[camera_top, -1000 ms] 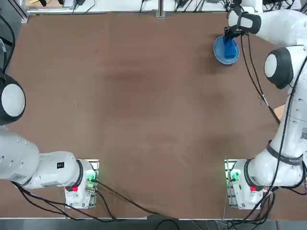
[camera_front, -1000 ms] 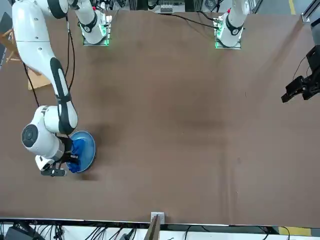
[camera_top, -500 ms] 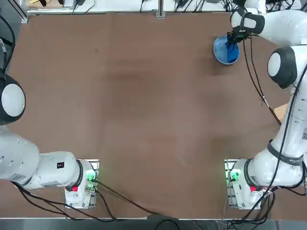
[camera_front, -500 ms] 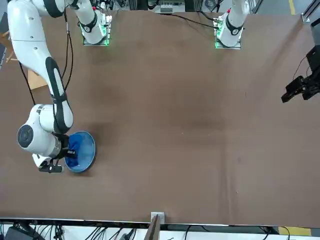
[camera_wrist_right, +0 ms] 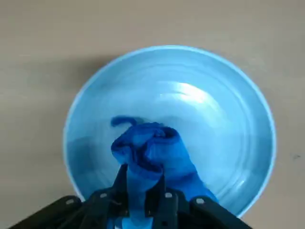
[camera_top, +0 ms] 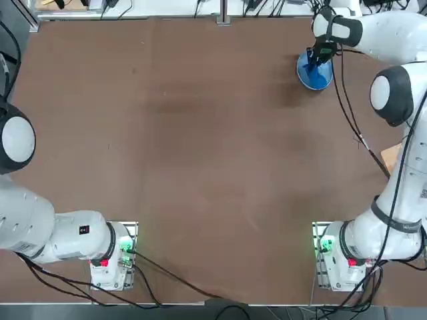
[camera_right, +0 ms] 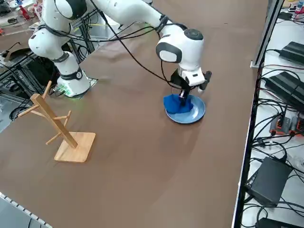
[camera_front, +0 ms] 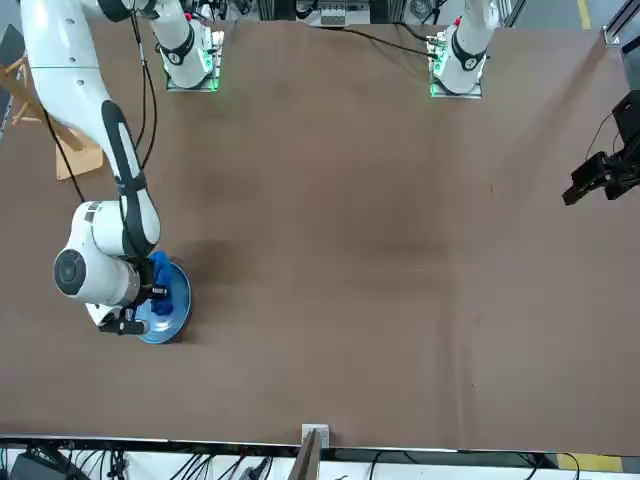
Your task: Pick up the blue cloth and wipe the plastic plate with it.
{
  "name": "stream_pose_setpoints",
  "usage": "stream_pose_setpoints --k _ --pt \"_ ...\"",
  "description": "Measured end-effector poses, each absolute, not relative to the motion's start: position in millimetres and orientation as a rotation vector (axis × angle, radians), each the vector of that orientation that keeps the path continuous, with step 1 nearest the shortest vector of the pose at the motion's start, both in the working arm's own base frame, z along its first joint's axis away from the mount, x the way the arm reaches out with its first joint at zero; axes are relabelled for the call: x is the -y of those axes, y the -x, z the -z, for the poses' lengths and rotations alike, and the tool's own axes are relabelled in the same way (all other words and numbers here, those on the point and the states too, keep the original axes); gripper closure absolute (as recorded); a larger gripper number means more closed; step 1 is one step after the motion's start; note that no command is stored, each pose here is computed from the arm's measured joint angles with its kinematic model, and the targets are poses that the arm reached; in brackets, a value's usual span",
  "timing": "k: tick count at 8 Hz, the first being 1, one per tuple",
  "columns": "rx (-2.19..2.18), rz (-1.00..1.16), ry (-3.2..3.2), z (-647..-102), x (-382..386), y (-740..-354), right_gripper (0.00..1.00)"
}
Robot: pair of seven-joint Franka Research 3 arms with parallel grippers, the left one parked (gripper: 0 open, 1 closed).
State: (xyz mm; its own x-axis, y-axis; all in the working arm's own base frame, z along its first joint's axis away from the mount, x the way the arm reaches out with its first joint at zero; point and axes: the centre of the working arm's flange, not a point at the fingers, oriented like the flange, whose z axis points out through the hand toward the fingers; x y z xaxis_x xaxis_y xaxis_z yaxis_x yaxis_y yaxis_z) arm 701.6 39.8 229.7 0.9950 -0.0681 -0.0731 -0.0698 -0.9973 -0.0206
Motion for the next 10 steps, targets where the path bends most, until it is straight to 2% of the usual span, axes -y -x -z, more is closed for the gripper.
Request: stream_pose_setpoints --k 4,6,10 --pt "-0.132 0.065 3.09 -245 -56 -721 0.91" --pt "-0.138 0.199 3.08 -231 -51 -731 0.91" --pt "-0.06 0.229 3.102 -215 -3 -734 0.91"
